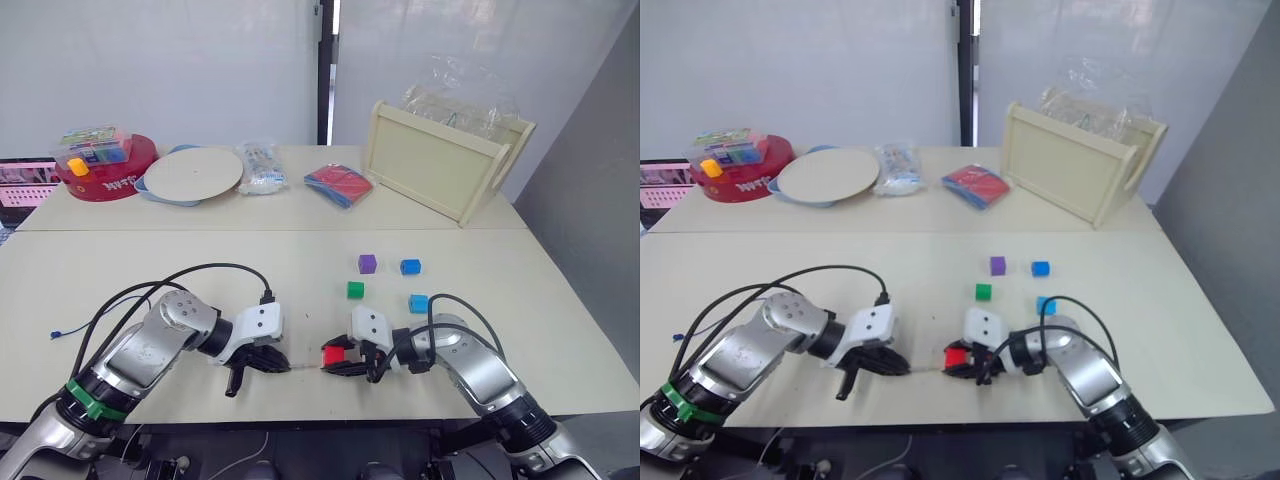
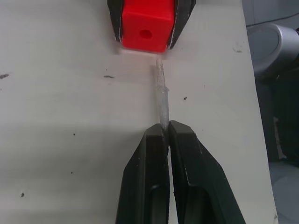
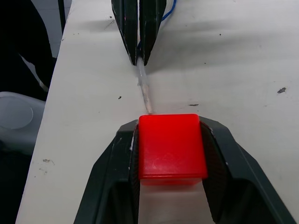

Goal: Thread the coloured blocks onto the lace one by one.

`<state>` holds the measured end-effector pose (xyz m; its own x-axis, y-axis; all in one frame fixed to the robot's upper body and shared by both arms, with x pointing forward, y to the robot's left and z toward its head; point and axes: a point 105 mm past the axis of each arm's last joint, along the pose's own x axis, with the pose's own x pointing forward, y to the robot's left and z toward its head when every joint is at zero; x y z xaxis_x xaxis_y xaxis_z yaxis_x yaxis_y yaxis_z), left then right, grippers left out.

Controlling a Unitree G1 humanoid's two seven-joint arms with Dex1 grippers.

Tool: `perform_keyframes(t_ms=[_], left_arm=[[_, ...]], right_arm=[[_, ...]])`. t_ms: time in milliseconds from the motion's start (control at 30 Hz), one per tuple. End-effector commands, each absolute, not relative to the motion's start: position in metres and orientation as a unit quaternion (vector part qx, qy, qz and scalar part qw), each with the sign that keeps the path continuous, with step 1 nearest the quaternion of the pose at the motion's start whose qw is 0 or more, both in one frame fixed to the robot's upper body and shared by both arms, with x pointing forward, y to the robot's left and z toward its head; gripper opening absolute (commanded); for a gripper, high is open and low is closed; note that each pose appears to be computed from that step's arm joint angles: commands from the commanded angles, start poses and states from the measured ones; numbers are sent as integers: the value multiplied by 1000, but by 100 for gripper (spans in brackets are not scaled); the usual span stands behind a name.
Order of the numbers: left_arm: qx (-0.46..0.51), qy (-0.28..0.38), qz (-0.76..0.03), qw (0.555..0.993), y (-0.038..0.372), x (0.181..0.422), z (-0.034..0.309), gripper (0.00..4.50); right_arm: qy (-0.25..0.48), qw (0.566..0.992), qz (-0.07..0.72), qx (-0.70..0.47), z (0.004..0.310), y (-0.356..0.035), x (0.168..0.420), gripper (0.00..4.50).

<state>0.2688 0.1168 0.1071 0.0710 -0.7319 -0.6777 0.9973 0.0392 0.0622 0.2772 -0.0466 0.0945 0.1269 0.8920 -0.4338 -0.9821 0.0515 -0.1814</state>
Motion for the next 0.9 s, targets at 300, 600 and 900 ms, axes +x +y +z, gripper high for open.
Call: perform_keyframes(t_ms=[300, 600, 900], left_arm=[[281, 222, -639, 681, 110, 273, 112, 0], [272, 206, -646, 683, 96, 274, 117, 0], [250, 177, -661, 685, 74, 275, 125, 0]], right_arm=[[103, 714, 654, -226, 95, -44, 274, 119], [107, 710, 659, -225, 94, -42, 268, 119], [110, 711, 659, -217, 93, -37, 264, 119]])
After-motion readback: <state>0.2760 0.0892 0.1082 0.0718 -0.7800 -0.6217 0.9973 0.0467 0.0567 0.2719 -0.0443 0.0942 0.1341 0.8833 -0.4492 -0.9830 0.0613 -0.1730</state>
